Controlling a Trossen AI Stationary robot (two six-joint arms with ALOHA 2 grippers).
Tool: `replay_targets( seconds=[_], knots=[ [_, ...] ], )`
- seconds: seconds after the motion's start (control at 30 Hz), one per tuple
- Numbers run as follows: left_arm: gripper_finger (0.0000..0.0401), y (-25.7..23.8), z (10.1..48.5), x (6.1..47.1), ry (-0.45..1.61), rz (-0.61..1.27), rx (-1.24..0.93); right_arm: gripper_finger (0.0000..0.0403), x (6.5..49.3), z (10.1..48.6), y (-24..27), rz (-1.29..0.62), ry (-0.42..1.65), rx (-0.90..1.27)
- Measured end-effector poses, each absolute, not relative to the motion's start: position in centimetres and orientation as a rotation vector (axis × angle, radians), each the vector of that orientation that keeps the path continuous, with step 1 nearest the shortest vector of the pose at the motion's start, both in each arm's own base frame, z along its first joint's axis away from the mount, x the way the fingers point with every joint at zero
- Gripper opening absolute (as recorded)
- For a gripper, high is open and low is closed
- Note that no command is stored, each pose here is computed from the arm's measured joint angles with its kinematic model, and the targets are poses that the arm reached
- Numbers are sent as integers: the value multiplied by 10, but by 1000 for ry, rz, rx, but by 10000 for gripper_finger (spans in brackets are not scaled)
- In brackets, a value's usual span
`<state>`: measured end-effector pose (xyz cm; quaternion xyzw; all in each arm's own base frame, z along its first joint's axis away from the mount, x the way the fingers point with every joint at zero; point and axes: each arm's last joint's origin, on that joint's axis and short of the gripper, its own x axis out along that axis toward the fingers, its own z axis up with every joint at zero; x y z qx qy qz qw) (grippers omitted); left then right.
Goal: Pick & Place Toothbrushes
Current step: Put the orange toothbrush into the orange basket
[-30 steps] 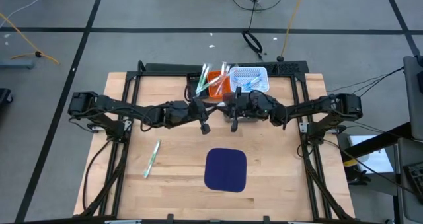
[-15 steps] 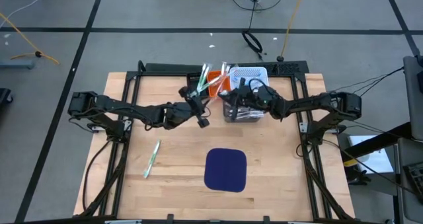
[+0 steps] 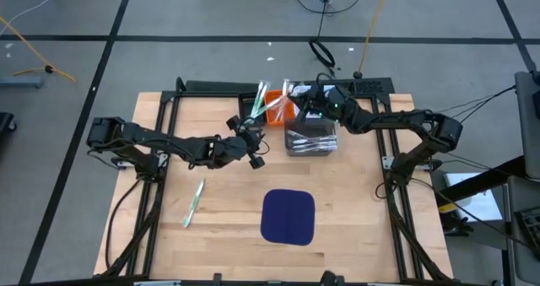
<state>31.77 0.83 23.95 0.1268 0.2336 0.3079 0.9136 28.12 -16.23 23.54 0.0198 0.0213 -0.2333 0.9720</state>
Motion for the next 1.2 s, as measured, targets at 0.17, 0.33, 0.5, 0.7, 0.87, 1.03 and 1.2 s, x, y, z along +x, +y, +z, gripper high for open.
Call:
replay_targets(
  seconds=[0.17,0.33,0.5,0.7,0.87,1.03,1.2],
  knots=[
    [67,-2,237,316,511,599,284,4,275,231,-181,-530,63,77],
    [67,-14,236,315,517,558,298,4,280,221,-191,-479,62,153],
    [67,-27,235,314,513,521,310,4,299,206,-203,-436,102,205],
    [67,-34,231,311,556,507,309,4,320,194,-217,-391,164,242],
    [67,-36,225,306,605,541,292,6,322,196,-219,-389,172,246],
    [67,-35,224,304,610,562,248,12,320,196,-221,-397,173,241],
    [67,-35,223,304,610,566,213,48,319,196,-222,-403,176,236]
  ],
)
